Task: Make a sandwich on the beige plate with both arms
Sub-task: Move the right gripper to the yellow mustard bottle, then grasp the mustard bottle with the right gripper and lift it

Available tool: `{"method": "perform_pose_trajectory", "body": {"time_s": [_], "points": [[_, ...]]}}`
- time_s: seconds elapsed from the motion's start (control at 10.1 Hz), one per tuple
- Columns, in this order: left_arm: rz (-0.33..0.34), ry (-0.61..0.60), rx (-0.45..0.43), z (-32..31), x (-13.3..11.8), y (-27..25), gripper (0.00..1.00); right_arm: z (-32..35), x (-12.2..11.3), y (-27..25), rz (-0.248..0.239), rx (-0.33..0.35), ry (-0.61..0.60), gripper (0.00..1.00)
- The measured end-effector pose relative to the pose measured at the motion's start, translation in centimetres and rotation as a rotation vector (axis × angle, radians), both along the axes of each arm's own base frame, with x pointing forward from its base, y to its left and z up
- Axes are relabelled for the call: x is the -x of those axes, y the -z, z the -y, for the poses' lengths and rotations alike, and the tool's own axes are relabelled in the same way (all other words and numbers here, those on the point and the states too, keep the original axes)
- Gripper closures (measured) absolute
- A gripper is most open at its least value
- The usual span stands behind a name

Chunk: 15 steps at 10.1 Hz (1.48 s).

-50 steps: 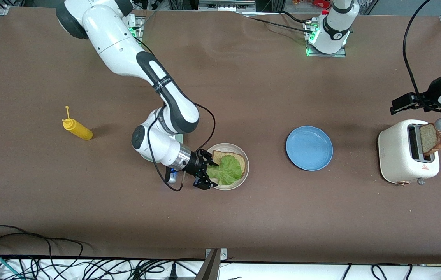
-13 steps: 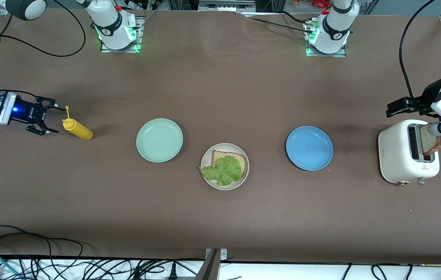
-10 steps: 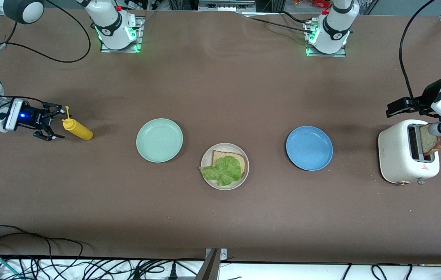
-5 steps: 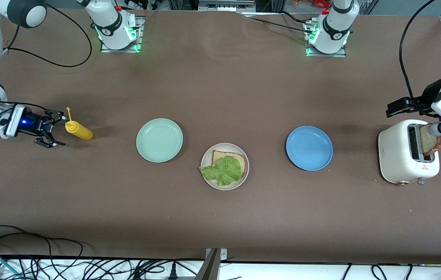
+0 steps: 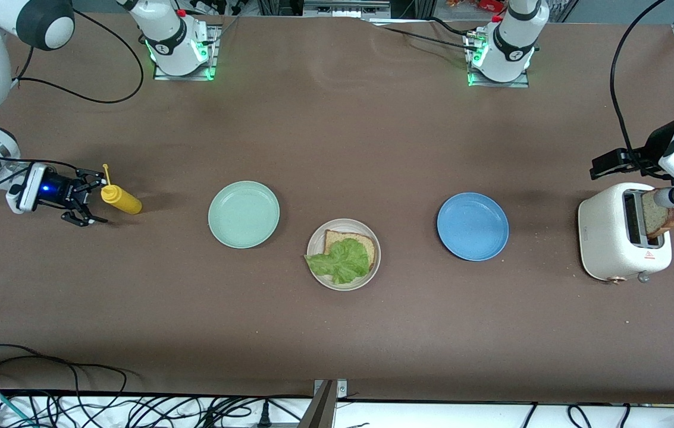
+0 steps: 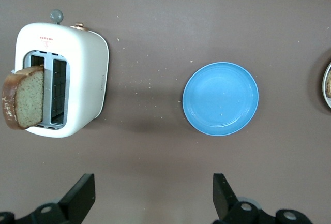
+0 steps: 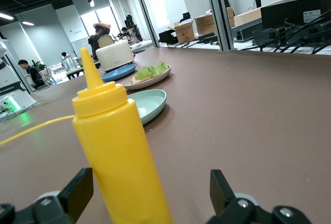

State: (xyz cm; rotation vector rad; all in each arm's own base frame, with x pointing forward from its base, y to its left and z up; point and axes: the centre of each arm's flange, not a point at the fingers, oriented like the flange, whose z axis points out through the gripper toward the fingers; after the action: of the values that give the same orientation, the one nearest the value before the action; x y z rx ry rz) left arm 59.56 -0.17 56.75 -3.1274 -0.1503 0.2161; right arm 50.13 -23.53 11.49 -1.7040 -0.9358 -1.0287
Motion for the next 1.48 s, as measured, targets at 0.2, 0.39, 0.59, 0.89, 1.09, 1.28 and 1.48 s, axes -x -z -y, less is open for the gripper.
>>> {"method": "perform_pose_trajectory", "body": {"time_s": [0.2, 0.39, 0.59, 0.89, 1.09, 1.28, 1.48], "points": [[0.000, 0.000, 0.000, 0.0, 0.0, 0.0, 0.00, 0.2, 0.6, 0.6, -0.006, -0.018, 0.000, 0.00], [-0.001, 0.000, 0.000, 0.0, 0.0, 0.1, 0.00, 0.7, 1.6, 1.3, -0.001, -0.029, -0.016, 0.00], [-0.003, -0.001, 0.000, 0.0, -0.1, 0.2, 0.00, 1.0, 2.8, 1.8, 0.012, -0.039, -0.017, 0.00], [-0.009, -0.001, 0.000, 0.0, -0.2, 0.5, 0.00, 0.0, 3.1, 2.5, 0.016, -0.057, -0.026, 0.00], [-0.010, -0.002, 0.000, -0.1, -0.2, 0.6, 0.00, -0.6, 2.9, 2.7, 0.017, -0.064, -0.034, 0.00], [-0.012, -0.002, 0.000, -0.1, -0.3, 0.7, 0.00, -1.1, 2.6, 2.9, 0.025, -0.067, -0.031, 0.00], [-0.013, -0.002, -0.001, -0.1, -0.3, 0.8, 0.00, -1.9, 1.9, 3.0, 0.036, -0.067, -0.029, 0.00]]}}
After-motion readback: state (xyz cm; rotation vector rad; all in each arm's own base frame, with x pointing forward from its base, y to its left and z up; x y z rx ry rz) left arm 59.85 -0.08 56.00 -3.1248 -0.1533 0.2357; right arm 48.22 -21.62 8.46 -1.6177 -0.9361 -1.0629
